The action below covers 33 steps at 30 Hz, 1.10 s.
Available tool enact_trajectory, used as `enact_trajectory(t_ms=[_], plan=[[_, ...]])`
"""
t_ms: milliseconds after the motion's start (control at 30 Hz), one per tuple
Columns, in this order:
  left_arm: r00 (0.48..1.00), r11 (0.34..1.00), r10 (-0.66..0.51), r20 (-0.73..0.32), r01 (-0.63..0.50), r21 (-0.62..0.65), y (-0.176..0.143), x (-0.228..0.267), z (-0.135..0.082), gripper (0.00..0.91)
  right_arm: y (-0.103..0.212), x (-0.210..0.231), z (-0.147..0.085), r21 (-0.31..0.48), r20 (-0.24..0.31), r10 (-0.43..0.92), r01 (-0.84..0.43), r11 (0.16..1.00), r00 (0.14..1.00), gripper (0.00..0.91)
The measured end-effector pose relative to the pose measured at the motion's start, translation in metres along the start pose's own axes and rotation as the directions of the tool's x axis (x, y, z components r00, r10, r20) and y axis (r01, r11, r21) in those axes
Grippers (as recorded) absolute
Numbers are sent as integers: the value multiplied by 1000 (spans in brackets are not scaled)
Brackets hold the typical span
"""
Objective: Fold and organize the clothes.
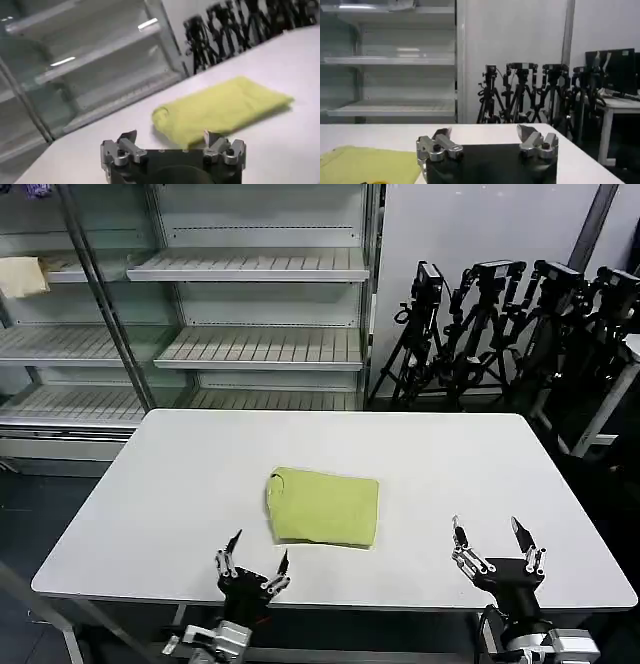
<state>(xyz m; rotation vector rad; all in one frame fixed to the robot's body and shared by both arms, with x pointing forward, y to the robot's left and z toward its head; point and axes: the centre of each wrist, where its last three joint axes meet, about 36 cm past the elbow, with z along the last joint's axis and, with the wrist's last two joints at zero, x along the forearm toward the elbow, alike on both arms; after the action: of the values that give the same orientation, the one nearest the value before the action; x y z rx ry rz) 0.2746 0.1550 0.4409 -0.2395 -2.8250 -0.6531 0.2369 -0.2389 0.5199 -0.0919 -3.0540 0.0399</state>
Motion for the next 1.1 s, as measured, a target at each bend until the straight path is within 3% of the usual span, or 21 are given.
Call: enact_trajectory(t_ms=[567, 1100], plan=[[998, 997, -14, -64, 9, -83, -14, -40, 6, 907, 3, 5, 1, -8, -11, 11, -11, 1000, 1000, 907], [995, 993, -58, -81, 49, -110, 3, -73, 14, 907, 1, 12, -3, -7, -11, 31, -31, 999, 999, 907]])
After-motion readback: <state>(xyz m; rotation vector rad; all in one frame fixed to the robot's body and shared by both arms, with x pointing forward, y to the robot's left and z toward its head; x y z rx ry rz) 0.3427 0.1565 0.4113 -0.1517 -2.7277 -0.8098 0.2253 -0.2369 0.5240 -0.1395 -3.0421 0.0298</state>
